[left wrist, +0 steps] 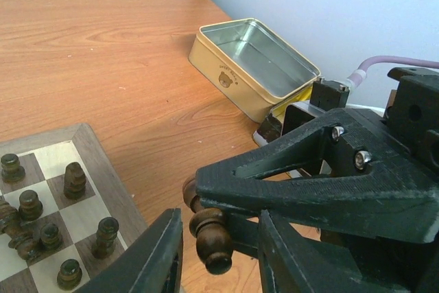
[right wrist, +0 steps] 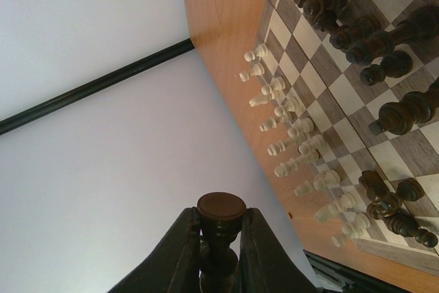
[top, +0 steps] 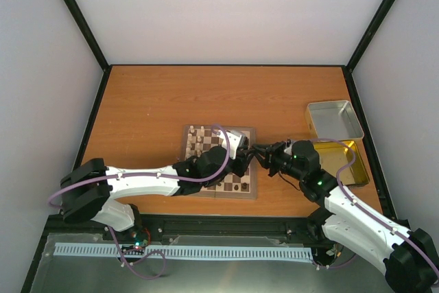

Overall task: Set up the chess pieces on the board
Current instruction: Place the chess piece on the chessboard, then pick up the chess piece from the chessboard.

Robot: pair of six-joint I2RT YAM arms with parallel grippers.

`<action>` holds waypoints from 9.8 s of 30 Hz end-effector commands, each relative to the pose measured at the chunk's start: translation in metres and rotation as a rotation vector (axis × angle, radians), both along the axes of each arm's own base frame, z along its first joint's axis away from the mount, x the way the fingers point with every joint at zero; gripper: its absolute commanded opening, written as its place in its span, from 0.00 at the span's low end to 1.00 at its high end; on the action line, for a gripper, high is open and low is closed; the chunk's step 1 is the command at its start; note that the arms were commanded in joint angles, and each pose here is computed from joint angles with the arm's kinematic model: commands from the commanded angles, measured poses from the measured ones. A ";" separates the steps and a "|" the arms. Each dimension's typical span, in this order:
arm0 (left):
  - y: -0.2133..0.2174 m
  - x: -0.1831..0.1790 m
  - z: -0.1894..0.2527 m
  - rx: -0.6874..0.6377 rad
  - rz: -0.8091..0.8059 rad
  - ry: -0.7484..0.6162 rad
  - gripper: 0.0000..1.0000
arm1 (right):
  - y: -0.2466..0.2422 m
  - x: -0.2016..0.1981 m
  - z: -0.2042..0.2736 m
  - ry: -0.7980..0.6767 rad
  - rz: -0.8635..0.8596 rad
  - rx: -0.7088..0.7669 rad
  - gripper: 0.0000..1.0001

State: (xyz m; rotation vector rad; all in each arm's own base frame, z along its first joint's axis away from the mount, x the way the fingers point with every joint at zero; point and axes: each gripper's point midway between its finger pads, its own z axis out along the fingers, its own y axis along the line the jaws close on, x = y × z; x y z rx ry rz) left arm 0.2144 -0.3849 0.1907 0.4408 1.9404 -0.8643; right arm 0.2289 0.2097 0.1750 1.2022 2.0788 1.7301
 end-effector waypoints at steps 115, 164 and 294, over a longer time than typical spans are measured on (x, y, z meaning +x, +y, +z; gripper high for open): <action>-0.001 0.002 -0.047 0.691 -0.210 0.663 0.50 | -0.169 -0.009 -0.025 -0.201 -0.226 -1.164 0.65; 0.062 0.142 -0.111 0.585 0.281 0.633 0.34 | -0.121 0.010 -0.038 -0.235 0.038 -1.138 0.61; 0.161 0.068 0.160 -0.516 0.381 0.082 0.01 | 0.071 -0.010 0.110 -0.989 0.484 -0.577 0.03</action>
